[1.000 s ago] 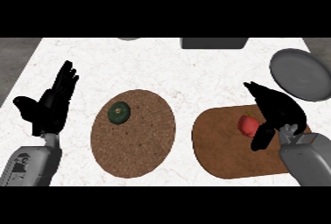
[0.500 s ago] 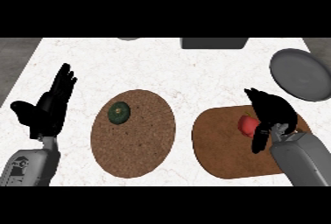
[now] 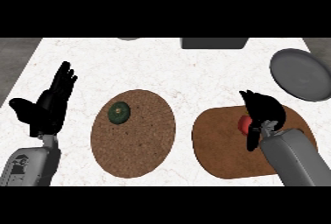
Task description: Pick the bell pepper from the cutting board and place it in the pan
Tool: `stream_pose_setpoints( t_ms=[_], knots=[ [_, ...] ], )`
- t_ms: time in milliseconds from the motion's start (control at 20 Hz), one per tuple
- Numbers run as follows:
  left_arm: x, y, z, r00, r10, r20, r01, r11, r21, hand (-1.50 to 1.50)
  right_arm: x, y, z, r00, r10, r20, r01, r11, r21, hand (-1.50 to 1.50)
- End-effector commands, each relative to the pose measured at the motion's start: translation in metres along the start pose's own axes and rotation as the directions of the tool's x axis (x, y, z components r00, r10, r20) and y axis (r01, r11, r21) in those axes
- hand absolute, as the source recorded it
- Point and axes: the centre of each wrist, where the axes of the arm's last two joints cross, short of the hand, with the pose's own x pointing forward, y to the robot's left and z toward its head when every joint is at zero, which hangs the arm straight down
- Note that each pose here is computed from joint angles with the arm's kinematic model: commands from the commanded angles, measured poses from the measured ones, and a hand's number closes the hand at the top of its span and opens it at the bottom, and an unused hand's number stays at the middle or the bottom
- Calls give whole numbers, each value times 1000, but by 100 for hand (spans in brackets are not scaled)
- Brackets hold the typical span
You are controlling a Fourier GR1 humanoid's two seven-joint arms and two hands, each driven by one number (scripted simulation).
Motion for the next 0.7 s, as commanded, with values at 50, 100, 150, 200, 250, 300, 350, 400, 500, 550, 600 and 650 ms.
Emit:
stream_pose_setpoints(
  t_ms=[50, 100, 150, 200, 250, 300, 350, 400, 500, 550, 600, 650],
  knots=[
    [5, 1, 10, 1000, 3, -3, -3, 1000, -11, 0, 0, 17, -30, 1000, 16, -12, -16, 999, 42, -150],
    [9, 23, 1, 1000, 2, 1, -2, 1000, -13, 0, 2, 18, -22, 1000, 1, -26, 0, 999, 37, -150],
    [-12, 12, -6, 1000, 0, -15, 0, 1000, -13, 0, -22, 17, -28, 1000, 9, -11, -8, 998, 64, -150],
    [6, 0, 5, 1000, -4, -6, 4, 1000, 6, 0, 6, 13, -18, 1000, 15, -13, -14, 997, 76, -150],
    [2, -3, -1, 1000, -4, -19, 4, 1000, -18, 0, -10, 28, -27, 1000, 21, -17, -19, 998, 67, -150],
    [-29, 7, 15, 1000, -8, -5, 8, 1000, 11, 0, -2, 15, -7, 1000, 4, -22, -3, 997, 73, -150],
    [17, 4, 6, 1000, -1, -3, 1, 1000, -11, 0, -11, 24, -27, 1000, 5, -23, -3, 996, 89, -150],
    [-18, 5, 16, 1000, 5, -12, -5, 1000, -7, 0, -5, 31, -22, 1000, 7, -2, -7, 994, 110, -150],
    [3, -3, 5, 1000, -8, 1, 8, 1000, 1, 0, -18, 43, -32, 996, 6, 89, -17, 992, 128, 150],
    [-13, 10, 11, 1000, -6, -16, 6, 1000, -14, 0, 5, 21, -24, 991, 50, 125, -63, 993, 102, 150],
    [0, 5, 7, 1000, 9, 2, -9, 1000, -5, 0, -10, 22, -17, 987, 73, 140, -88, 991, 101, 150],
    [-7, 10, 4, 1000, 8, -24, -8, 1000, 1, 0, -4, 30, -23, 987, 78, 138, -91, 992, 92, 150]
  ],
)
